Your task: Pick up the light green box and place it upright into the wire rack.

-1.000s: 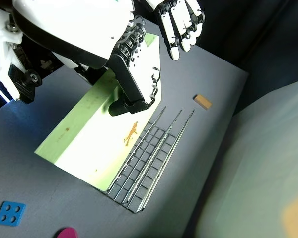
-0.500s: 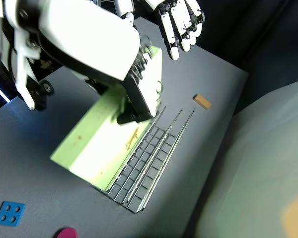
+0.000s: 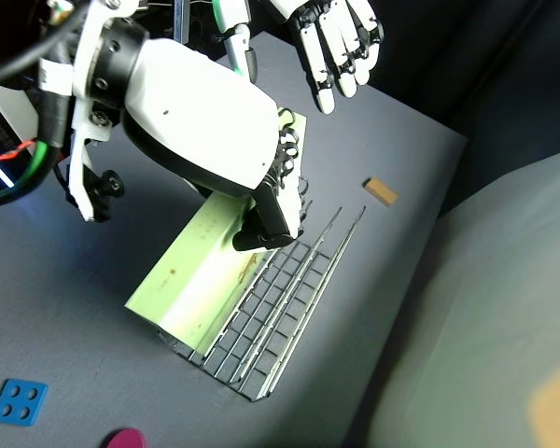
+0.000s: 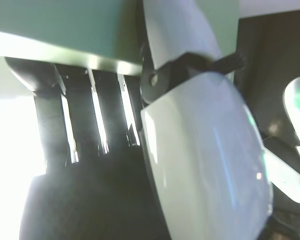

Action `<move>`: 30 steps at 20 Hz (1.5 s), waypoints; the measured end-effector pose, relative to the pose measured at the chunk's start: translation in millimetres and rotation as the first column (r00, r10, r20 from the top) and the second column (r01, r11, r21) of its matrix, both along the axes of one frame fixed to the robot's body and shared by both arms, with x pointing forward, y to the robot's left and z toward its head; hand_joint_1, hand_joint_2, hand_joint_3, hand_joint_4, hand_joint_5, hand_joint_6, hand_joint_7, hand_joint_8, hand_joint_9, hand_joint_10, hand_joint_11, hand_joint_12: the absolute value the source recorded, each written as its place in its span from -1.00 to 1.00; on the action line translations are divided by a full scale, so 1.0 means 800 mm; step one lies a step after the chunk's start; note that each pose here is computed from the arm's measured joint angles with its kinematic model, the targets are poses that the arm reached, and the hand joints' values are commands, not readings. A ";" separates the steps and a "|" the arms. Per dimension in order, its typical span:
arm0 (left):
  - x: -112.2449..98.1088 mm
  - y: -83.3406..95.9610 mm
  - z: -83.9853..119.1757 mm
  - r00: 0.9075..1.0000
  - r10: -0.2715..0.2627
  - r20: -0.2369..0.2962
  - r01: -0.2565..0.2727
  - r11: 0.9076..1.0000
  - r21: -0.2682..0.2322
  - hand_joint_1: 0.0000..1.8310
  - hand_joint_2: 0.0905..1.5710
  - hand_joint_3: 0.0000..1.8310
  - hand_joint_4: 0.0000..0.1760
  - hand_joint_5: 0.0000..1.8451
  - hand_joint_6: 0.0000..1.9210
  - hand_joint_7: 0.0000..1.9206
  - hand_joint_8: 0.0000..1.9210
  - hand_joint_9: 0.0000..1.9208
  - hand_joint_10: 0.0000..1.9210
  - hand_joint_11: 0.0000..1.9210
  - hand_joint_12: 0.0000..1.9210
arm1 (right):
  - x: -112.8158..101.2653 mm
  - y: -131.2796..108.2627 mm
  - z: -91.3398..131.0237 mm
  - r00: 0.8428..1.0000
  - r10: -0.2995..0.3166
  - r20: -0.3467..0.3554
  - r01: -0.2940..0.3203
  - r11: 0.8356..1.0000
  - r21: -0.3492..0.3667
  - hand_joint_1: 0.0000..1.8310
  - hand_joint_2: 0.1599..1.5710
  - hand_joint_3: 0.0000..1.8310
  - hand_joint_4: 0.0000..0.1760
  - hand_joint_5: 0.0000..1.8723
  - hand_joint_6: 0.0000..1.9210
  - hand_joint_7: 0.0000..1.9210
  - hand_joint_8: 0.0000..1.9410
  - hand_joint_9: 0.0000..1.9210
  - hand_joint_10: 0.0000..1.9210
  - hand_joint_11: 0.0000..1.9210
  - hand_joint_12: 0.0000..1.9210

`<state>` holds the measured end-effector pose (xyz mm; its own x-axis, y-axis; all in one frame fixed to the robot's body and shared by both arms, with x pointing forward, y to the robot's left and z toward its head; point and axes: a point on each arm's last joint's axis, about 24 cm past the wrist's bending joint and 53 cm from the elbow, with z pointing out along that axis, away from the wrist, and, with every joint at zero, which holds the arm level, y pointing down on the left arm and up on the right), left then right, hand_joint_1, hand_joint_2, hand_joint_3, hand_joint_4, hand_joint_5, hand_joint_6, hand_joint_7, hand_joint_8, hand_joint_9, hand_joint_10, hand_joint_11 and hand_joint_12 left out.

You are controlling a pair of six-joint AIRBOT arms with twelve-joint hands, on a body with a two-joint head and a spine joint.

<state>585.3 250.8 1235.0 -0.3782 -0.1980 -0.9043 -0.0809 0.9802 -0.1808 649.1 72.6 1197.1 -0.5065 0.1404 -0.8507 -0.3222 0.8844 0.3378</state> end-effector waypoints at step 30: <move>-0.012 -0.049 -0.013 0.998 -0.050 -0.024 0.050 0.998 -0.023 -0.84 0.50 -1.00 0.06 -0.59 -1.00 -0.62 -1.00 -0.71 -1.00 -1.00 -0.20 | 0.023 0.007 -0.065 1.000 0.003 -0.016 -0.004 0.997 -0.071 0.01 0.37 -1.00 -1.00 -0.24 -0.82 -0.26 -0.64 -0.53 -0.06 -0.57 0.62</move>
<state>575.5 211.7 1224.6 -0.4104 -0.1982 -0.8901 -0.0365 0.9789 -0.2012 667.7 78.1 1145.3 -0.5203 0.0779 -0.8504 -0.3205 0.9052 0.2790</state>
